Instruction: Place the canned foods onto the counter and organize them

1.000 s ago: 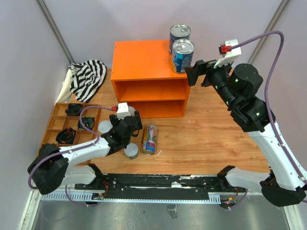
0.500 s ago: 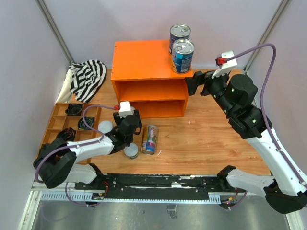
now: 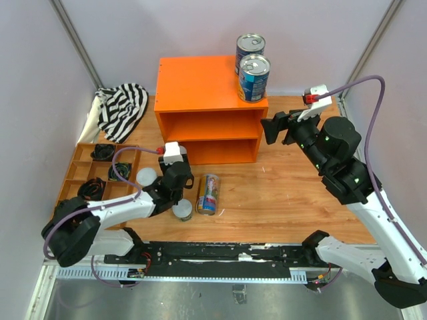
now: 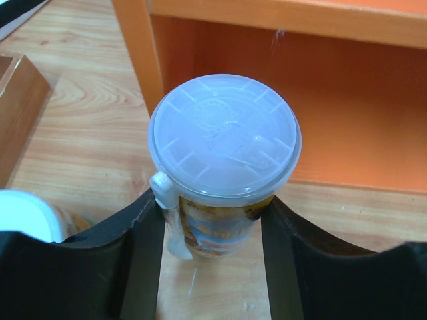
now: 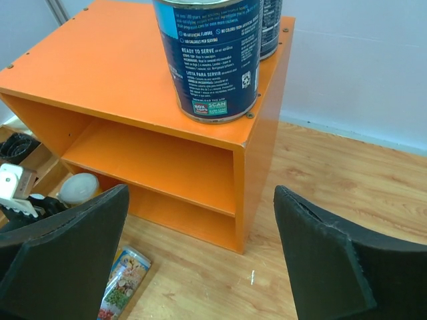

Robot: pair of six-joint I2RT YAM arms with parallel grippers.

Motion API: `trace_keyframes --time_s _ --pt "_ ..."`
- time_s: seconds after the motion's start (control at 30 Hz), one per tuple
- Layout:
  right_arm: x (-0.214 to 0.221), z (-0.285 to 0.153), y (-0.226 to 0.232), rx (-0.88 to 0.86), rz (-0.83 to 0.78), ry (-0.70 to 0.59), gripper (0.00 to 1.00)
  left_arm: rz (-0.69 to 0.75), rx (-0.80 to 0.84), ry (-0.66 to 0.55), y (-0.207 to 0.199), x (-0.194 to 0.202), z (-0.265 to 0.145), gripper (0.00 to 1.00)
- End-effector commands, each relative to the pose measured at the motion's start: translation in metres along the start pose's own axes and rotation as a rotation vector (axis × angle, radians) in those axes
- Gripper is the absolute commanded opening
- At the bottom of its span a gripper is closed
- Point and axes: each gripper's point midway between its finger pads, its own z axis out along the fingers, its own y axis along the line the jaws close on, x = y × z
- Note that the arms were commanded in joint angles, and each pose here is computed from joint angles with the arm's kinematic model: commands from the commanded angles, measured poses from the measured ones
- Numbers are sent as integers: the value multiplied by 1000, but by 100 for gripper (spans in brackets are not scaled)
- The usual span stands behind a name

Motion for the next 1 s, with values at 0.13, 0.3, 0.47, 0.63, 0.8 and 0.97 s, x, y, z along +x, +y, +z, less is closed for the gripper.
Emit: trace_keyframes --time_s 0.13,0.3,0.47,0.63,0.8,0.97 --pt "1 -7 8 -34 10 -17 89 -40 48 -72 0 -32 -31 0" --pt "3 -13 11 -46 14 -17 88 -33 74 -85 -4 -40 -43 0" --pt "8 -19 10 -43 9 -9 88 -45 89 -108 -6 -54 -57 0" --pt "18 -24 4 -18 5 4 88 -56 105 -138 -12 -78 -75 0" --pt "33 -27 0 -1 12 26 88 -35 122 -180 -25 -110 -97 0" --pt "46 -32 -4 13 18 42 88 -14 139 -220 -42 -146 -119 0"
